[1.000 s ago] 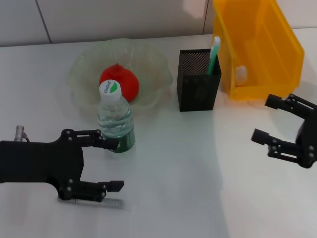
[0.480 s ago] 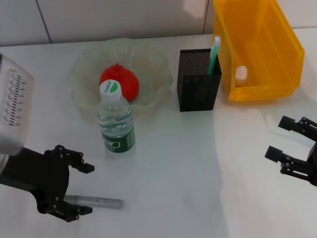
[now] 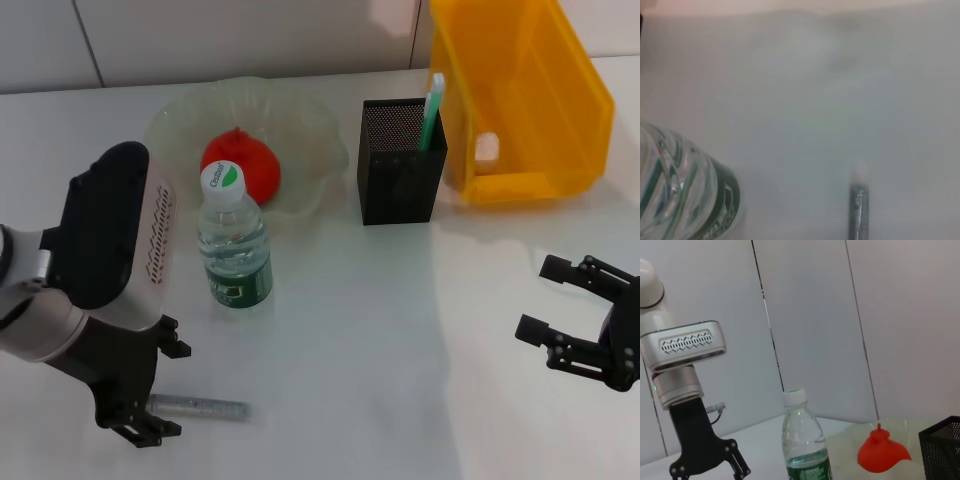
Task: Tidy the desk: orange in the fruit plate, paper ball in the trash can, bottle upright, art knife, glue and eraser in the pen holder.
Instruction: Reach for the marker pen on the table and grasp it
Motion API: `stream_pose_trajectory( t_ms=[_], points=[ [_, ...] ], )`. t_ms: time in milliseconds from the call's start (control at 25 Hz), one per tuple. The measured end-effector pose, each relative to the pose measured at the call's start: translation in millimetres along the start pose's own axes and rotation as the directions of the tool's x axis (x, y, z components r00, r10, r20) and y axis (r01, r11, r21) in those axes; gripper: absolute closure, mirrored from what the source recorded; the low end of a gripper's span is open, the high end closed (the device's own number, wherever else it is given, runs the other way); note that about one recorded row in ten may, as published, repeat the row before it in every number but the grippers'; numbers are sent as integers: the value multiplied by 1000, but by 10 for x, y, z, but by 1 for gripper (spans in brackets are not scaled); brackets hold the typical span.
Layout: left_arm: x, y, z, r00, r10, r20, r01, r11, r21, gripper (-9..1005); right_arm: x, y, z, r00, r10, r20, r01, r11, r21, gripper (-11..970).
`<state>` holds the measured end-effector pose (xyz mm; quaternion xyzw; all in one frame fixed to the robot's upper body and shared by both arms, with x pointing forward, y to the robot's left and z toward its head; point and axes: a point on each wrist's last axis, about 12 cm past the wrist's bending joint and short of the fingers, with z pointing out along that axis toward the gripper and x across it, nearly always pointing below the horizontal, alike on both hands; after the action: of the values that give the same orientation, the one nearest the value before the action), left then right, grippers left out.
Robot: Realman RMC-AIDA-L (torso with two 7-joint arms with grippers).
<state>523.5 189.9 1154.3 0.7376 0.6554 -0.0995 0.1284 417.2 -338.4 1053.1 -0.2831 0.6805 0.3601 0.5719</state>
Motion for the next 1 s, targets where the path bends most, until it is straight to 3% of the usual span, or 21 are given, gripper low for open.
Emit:
stream_pose_trajectory(
  t_ms=[560,800,1000],
  points=[
    [25,36,162,996,-2,-91,2,1000,1,303,11,3,47,1000,13,5,-12,1000,-16,140],
    [0,32,198,994,15,-108,-14,1000,15,421,10,7,46,1000,13,7,-13,1000,-18,141],
    [-15,41,195,994,22,-111,-20,1000,14,420,24,15,46,1000,21,8,-20,1000,-17,141]
  ],
)
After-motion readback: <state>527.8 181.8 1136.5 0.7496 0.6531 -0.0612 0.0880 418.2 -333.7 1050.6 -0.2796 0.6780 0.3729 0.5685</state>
